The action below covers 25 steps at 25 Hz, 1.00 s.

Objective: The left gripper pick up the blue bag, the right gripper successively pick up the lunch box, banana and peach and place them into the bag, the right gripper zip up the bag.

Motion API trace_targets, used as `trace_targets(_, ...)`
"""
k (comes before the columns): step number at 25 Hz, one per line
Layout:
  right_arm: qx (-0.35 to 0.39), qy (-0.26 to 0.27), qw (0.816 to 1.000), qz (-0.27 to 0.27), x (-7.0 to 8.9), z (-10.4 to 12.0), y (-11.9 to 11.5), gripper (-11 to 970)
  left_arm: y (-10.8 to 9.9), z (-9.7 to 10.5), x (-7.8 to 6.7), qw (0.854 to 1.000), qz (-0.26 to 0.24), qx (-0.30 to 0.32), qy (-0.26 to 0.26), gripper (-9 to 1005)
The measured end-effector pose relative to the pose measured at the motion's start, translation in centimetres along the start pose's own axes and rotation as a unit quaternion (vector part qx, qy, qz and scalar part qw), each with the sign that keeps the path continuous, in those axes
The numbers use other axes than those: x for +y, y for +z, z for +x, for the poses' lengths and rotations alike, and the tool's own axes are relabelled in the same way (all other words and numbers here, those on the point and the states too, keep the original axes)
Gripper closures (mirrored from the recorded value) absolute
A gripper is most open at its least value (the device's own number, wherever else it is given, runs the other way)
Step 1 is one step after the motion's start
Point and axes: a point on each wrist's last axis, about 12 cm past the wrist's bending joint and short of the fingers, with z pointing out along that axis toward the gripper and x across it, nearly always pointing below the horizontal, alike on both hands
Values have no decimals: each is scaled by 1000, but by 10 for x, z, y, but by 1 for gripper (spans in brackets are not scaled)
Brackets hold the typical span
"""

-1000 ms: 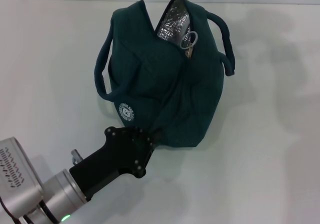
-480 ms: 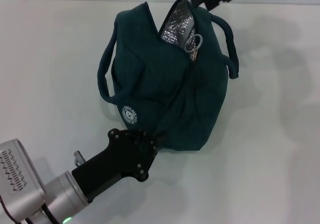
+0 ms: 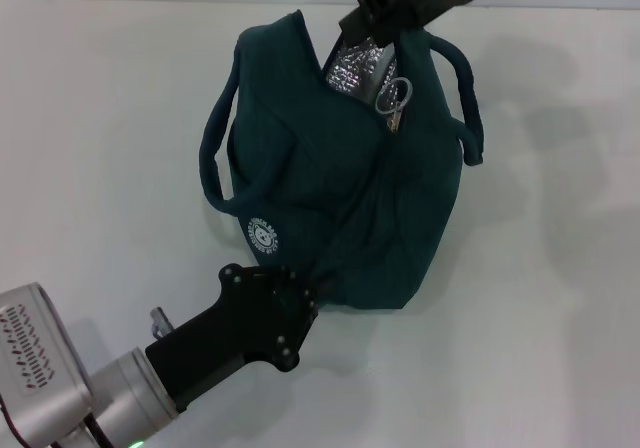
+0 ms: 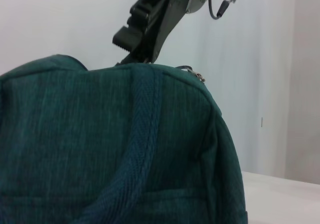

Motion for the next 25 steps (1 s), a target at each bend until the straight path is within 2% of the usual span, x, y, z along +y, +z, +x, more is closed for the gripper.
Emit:
trace_targets(8, 4, 15, 1000, 1, -10, 10, 4, 498, 1, 0, -2, 1000, 3, -1, -4, 954)
trace_targets(18, 28, 26, 999, -20, -7, 19, 16, 511, 1, 0, -2, 1000, 5, -1, -4, 954)
trace_targets(25, 36, 34, 998, -29, -7, 22, 15, 520, 1, 0, -2, 1000, 4, -2, -4, 956)
